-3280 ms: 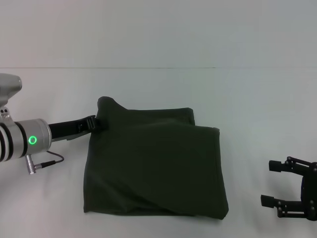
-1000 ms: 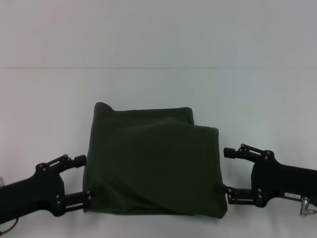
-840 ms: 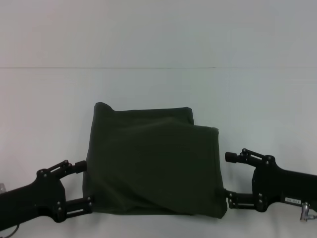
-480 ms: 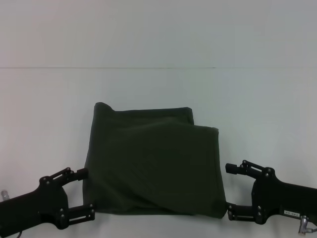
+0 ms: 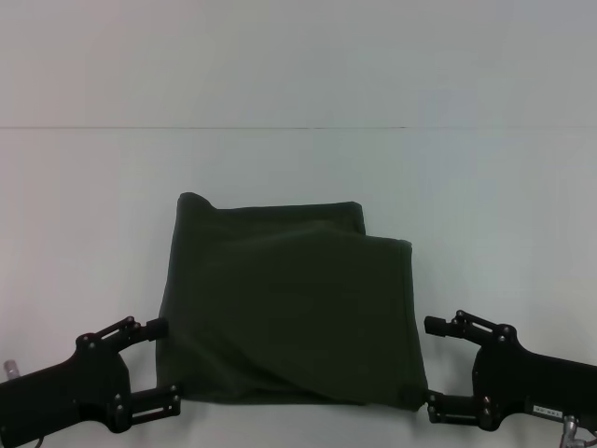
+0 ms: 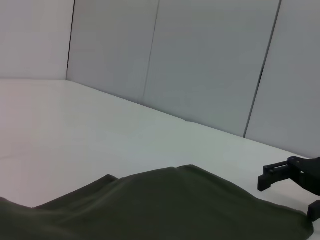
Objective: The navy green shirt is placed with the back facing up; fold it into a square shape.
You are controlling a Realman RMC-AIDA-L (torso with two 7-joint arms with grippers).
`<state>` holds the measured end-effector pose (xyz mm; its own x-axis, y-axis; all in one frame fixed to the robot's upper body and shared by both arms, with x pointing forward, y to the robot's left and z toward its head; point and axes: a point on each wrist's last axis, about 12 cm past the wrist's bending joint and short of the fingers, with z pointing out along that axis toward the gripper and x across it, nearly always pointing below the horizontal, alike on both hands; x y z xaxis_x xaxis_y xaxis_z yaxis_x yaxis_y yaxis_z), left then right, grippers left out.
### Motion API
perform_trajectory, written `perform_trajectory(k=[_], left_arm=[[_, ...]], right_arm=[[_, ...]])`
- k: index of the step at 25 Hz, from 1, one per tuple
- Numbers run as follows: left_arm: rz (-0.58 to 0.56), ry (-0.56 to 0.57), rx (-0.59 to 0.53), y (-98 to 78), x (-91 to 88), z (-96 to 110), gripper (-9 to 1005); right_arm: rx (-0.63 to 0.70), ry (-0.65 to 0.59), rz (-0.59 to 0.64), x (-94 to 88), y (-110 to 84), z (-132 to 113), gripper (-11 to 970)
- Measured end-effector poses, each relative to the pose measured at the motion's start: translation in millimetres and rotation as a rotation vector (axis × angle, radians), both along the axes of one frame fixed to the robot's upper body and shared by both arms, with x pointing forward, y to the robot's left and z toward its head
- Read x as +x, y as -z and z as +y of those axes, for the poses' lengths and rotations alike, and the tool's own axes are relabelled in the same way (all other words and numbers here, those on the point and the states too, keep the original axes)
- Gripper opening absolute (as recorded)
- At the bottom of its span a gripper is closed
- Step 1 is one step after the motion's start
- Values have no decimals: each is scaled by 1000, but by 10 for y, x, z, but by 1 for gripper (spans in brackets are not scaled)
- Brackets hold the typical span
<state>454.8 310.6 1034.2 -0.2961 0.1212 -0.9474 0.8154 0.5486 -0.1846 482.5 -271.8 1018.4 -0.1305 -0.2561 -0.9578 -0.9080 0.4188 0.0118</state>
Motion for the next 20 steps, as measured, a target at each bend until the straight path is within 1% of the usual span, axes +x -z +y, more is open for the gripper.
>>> perform_trajectory(k=[20], left_arm=[[-4, 3, -6, -19, 26, -6, 887]], right_arm=[[7, 3, -13, 55, -38, 7, 925]])
